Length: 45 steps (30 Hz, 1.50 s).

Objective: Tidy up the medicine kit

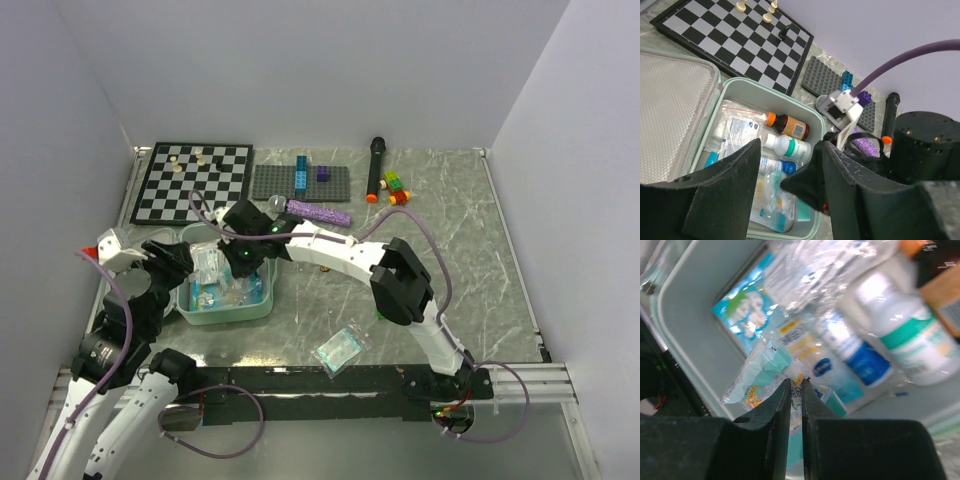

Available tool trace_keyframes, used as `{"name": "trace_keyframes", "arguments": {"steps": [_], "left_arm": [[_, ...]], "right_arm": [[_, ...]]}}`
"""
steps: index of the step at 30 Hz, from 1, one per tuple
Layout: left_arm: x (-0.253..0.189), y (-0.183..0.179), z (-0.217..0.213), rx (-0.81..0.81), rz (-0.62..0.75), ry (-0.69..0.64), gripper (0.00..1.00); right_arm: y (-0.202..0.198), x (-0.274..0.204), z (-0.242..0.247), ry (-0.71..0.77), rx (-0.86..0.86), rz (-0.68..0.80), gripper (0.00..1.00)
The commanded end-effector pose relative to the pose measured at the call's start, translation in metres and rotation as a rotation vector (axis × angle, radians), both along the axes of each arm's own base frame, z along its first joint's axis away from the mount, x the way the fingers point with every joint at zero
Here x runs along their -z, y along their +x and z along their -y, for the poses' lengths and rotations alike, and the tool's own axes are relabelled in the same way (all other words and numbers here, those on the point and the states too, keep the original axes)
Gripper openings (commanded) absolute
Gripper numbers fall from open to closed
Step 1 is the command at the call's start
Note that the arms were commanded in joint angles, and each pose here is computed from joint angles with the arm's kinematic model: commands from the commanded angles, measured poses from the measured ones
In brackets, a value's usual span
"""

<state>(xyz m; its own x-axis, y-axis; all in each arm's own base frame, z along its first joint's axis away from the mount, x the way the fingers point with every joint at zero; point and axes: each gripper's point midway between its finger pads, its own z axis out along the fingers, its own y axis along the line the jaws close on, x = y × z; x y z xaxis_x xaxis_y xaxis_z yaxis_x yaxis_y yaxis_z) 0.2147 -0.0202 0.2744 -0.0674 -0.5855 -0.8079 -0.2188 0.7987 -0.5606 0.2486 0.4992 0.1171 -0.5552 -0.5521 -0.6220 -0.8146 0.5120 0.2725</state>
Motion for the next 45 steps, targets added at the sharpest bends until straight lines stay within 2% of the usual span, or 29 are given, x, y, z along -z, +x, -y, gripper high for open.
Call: {"name": "trace_keyframes", "arguments": {"steps": [1, 9, 11, 14, 15, 22, 33, 45], "left_arm": [[-0.005, -0.002, -0.005, -0.020, 0.015, -0.001, 0.58], [-0.001, -0.001, -0.004, -0.019, 0.009, -0.005, 0.58], [0.000, -0.002, -0.003, -0.018, 0.006, -0.004, 0.58], [0.001, -0.002, -0.004, -0.018, 0.005, -0.005, 0.58], [0.001, -0.003, -0.004, -0.020, 0.006, -0.005, 0.58], [0.002, -0.003, -0.004, -0.019, 0.007, -0.010, 0.58], [-0.001, -0.004, -0.005, -0.022, 0.020, -0.017, 0.58], [-0.001, -0.004, -0.002, -0.007, 0.011, -0.024, 0.58]], "right_arm": [[-0.027, -0.021, -0.026, 0.073, -0.094, -0.010, 0.10], [-0.060, -0.007, -0.042, 0.095, -0.141, -0.074, 0.11], [-0.063, 0.000, -0.042, 0.076, -0.146, -0.088, 0.20], [-0.064, 0.003, -0.040, 0.077, -0.139, -0.094, 0.43], [-0.063, 0.002, -0.039, 0.077, -0.129, -0.086, 0.46], [-0.041, -0.023, -0.031, 0.118, -0.047, -0.025, 0.52], [-0.038, -0.068, 0.004, 0.213, 0.028, 0.079, 0.56], [-0.064, -0.022, -0.004, 0.090, -0.077, -0.092, 0.46]]}}
